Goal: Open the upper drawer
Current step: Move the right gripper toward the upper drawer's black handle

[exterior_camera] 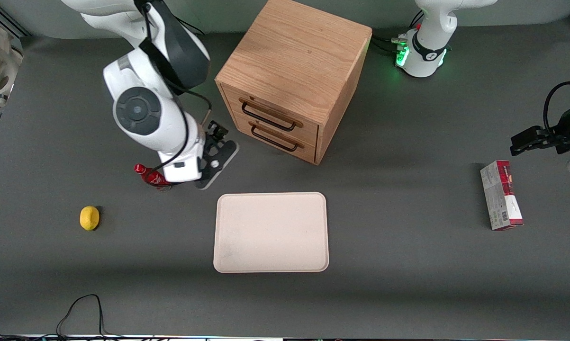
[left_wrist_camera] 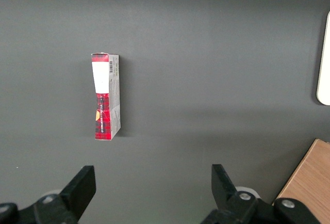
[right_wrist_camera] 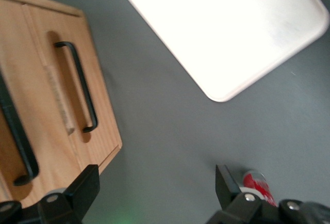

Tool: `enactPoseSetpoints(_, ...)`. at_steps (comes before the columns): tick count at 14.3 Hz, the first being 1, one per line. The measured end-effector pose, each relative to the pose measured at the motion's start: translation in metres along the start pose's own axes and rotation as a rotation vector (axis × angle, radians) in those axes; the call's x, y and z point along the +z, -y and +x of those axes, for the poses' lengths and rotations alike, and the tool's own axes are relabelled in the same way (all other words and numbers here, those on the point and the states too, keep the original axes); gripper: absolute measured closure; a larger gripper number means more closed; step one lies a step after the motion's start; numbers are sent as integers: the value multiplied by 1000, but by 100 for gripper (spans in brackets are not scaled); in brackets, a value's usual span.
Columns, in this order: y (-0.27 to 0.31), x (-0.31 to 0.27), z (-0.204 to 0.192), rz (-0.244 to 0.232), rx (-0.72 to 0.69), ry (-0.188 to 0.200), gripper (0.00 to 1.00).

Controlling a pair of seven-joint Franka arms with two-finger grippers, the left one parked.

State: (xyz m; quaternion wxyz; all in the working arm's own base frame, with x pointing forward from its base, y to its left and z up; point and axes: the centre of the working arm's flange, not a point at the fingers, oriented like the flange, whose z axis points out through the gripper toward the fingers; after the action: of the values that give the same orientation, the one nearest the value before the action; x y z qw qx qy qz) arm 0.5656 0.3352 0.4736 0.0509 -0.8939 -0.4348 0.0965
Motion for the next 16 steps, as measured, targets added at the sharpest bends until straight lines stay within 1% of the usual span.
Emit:
enactPoseSetpoints(1, 10, 4, 5, 12, -24, 3, 0)
enactPoseSetpoints(2, 19, 7, 9, 40, -40, -1, 0)
enactPoseSetpoints(4, 30, 11, 14, 116, -52, -20, 0)
enactPoseSetpoints(5, 32, 14, 16, 145, -56, -26, 0)
enactPoseSetpoints(7, 32, 22, 20, 179, -61, -25, 0)
enactPoseSetpoints(10, 37, 31, 25, 197, -76, -15, 0)
enactPoseSetpoints(12, 49, 35, 28, 204, -95, 3, 0)
enactPoseSetpoints(16, 65, 41, 32, 209, -119, 24, 0)
